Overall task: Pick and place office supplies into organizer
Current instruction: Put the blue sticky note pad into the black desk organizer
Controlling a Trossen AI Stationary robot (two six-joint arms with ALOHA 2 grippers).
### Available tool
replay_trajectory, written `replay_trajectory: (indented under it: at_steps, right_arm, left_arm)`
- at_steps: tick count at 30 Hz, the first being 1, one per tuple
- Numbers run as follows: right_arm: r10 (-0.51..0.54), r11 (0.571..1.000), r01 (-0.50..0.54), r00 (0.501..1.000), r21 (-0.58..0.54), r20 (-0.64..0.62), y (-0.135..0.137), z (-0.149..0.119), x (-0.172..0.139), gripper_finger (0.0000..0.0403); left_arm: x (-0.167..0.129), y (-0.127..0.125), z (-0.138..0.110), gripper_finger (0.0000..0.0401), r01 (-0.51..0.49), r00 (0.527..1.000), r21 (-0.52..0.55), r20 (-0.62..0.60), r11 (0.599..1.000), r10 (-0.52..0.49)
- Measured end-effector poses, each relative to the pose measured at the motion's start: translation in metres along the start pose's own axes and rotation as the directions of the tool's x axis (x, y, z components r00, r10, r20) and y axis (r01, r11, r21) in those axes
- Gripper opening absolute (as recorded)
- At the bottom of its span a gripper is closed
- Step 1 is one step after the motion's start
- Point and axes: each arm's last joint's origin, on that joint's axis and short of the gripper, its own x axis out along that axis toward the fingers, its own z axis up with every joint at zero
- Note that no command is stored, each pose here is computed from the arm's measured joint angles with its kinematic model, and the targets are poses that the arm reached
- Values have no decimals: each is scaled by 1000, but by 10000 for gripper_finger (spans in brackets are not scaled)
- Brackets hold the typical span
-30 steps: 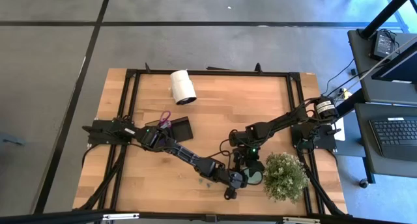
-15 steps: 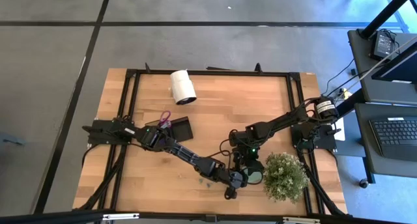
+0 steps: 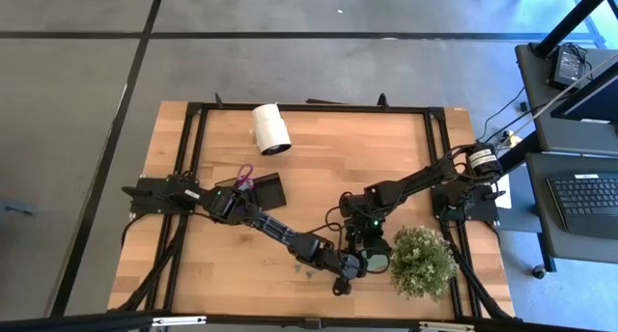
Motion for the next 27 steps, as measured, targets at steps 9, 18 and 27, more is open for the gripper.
replay_trajectory:
  at_steps: [9,18,27]
  right_arm:
    - [0,1000,0,1000,11,0,0,0,0,62]
    - [0,1000,0,1000,11,-1,0,0,0,8]
    - [-6,1000,6,1000,2,16,0,2,-1,6]
  left_arm:
    - [0,0,0,1,-1,1000,0,0,1000,1]
    - [0,0,0,1,3,1000,7,1,1000,-3]
    - [-15,5,5,17,52,997,61,-69,997,-48]
